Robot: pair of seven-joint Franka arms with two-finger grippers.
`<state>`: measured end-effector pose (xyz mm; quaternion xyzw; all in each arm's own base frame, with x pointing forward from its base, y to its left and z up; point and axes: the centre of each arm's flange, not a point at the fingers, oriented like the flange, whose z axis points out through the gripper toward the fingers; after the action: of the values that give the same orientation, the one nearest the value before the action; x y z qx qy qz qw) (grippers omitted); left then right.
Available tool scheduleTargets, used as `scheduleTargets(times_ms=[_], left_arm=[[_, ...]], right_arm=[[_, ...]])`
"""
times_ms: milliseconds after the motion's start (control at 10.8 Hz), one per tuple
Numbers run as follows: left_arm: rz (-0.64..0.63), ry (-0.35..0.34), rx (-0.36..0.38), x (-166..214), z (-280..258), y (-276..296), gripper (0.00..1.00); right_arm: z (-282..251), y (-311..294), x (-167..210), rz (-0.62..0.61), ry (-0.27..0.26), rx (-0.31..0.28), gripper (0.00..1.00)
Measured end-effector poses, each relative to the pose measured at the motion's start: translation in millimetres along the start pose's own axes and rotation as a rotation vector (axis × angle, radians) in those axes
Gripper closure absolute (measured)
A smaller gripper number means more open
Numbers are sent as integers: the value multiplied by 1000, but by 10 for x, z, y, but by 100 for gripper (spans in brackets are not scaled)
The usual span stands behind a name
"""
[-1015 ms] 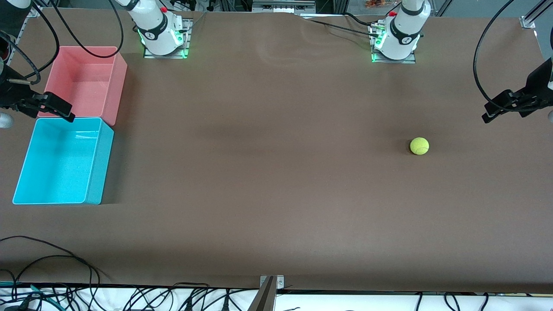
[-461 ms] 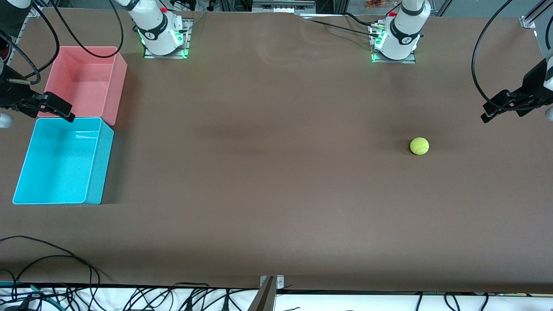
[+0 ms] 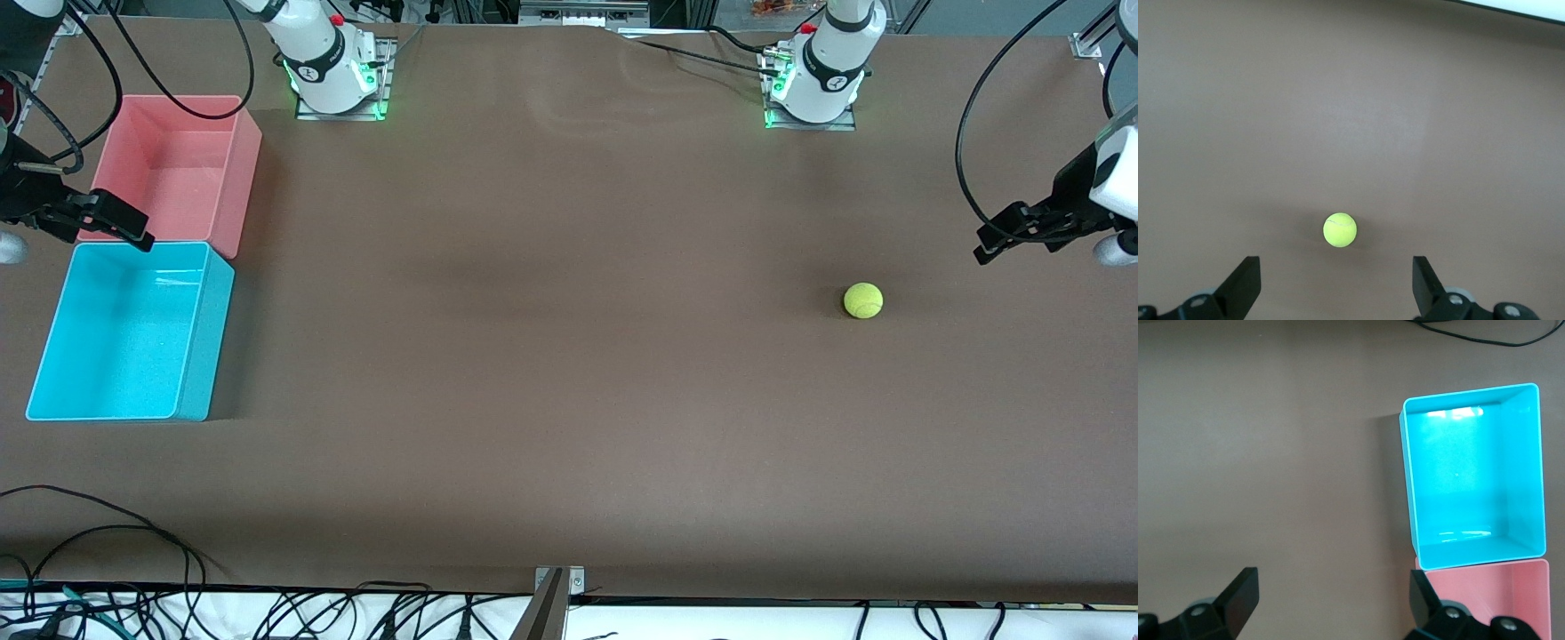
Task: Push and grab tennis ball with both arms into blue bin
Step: 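Lower the left gripper beside the tennis ball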
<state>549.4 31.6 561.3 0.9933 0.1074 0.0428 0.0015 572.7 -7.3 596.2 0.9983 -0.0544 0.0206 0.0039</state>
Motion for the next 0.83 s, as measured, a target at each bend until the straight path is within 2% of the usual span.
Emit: scheduleTargets(times_ms=[461,830], left_arm=[[-27,-27,5,132,290,-134,0],[-58,-84,14,250,675,-313,0]], right_arm=[[-1,0,0,0,0,0,0],[-1,0,0,0,0,0,0]])
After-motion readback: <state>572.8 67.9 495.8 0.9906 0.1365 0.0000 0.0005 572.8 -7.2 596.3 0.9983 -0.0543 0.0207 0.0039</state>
